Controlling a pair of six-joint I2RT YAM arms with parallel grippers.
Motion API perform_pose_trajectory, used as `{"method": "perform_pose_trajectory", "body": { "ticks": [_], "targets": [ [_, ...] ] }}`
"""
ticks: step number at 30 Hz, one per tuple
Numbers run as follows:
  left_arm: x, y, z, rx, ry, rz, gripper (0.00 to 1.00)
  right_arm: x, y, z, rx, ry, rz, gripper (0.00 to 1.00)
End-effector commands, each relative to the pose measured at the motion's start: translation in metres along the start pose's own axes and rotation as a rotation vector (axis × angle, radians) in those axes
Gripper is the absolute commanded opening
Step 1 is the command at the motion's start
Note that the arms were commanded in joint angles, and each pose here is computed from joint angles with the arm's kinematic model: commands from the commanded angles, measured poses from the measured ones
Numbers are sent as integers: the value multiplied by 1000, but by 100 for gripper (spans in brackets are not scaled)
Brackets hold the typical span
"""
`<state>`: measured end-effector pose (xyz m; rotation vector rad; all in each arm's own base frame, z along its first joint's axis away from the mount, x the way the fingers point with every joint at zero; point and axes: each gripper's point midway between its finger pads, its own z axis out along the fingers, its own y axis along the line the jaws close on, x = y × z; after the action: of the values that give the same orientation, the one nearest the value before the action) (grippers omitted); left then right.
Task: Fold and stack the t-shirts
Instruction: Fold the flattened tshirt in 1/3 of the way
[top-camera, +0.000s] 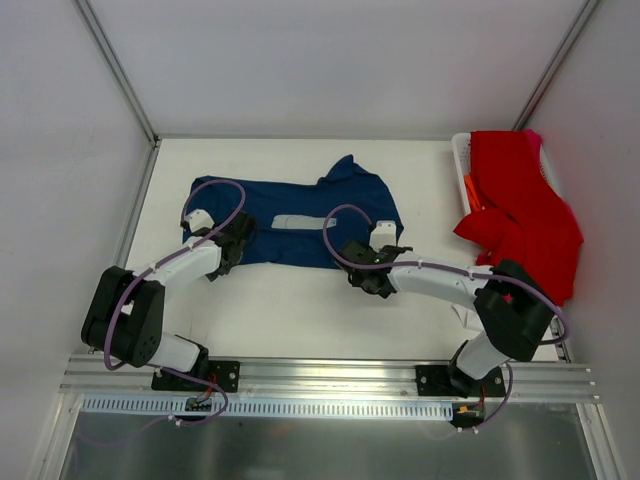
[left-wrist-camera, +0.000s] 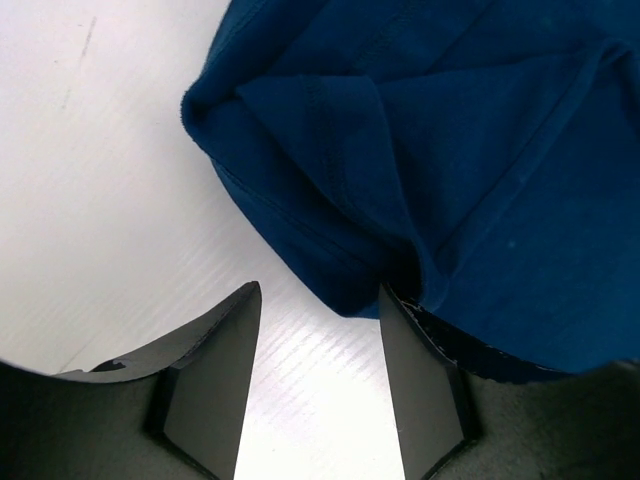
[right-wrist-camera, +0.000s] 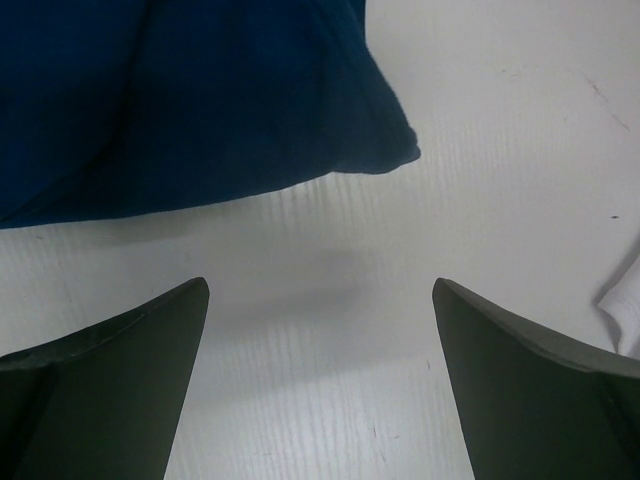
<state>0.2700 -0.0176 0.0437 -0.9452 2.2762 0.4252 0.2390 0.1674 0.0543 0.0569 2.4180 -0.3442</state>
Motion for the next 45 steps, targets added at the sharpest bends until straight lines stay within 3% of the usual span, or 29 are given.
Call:
{"method": "perform_pose_trajectory", "body": {
  "ticks": [1,6,17,26,32,45],
  "targets": [
    [-9,-12,-2,41,-6,-34,53,-6,4,-6,27,-19,3,100],
    [-15,-15,1,25,-30,-17,59,-1,6,-8,36,-22,-10,99],
    [-21,-23,11,10,-23,-26,61,7,-10,-7,69,-25,-10,99],
    [-66,-28,22,-8,-59,-75,62,13,-12,-4,86,-17,-27,99],
    [-90,-27,46,-24,-20,-130,62,15,-11,0,103,-16,-44,99],
    [-73,-74,19,308,118,-76,57,17,4,4,91,2,-47,99]
  ]
}}
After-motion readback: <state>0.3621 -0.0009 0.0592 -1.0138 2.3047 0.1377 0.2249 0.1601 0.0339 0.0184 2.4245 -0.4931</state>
